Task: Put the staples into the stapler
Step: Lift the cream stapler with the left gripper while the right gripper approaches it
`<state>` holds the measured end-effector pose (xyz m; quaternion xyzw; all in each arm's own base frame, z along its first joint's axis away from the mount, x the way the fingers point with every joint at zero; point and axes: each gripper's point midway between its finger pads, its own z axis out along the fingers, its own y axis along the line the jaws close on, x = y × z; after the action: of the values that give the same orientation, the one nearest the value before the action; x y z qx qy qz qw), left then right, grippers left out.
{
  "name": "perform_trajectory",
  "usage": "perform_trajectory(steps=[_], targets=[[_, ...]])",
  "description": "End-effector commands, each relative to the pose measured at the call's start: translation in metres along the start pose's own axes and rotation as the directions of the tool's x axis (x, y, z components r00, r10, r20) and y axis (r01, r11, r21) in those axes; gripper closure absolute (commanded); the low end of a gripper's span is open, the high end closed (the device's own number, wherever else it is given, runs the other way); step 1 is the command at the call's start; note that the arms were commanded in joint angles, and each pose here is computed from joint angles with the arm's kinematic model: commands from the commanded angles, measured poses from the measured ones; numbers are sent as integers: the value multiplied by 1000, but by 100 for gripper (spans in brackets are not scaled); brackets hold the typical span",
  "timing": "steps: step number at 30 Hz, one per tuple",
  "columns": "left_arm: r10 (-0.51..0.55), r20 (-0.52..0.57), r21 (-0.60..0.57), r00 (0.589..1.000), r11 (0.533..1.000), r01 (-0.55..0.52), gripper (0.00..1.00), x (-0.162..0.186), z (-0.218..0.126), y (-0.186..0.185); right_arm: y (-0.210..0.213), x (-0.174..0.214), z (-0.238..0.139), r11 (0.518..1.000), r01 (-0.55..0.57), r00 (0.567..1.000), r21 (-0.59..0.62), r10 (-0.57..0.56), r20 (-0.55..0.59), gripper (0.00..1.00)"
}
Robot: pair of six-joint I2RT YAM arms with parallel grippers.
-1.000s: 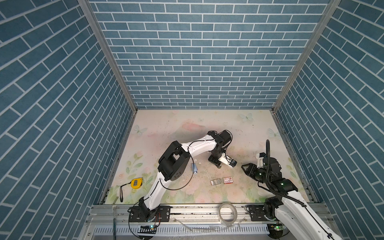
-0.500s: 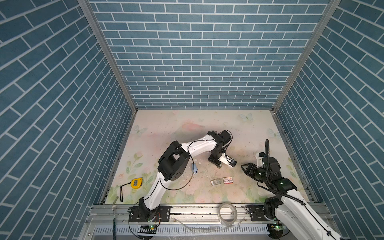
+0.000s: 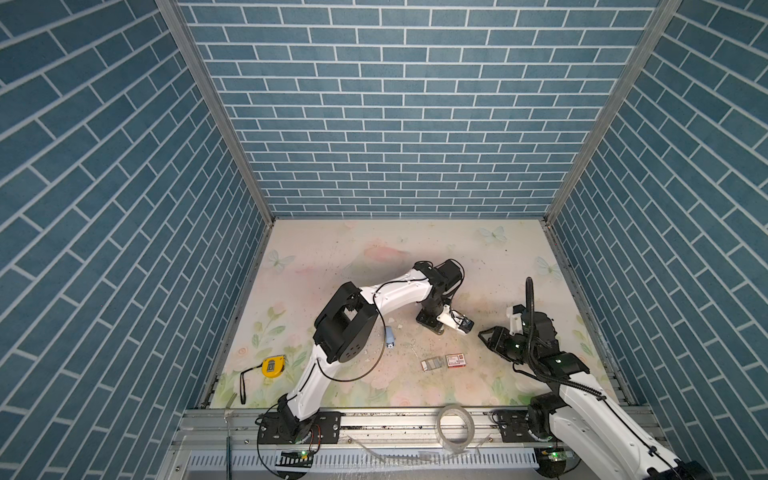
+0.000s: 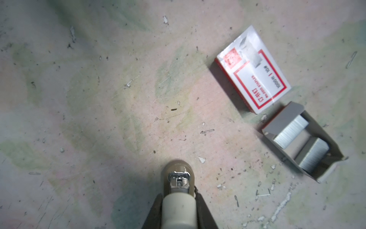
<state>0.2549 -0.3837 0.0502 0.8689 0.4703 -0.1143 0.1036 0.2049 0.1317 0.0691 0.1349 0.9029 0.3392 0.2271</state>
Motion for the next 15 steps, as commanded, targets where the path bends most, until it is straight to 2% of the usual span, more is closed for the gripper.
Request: perform_trajectory(steps=[1,9,15], targets=[[-65,37,4,997,998,65,83,-4,-20,-7,35,-12,-1,989,63,998,-130,-65,-11,57],[-143,108,-54,984,987,150,86,-14,-38,-1,75,-21,17,953,72,988,-293,-109,-111,58],[-194,148,-53,970,978,204,90,-21,-46,0,91,-22,28,929,52,976,-366,-125,-179,62]])
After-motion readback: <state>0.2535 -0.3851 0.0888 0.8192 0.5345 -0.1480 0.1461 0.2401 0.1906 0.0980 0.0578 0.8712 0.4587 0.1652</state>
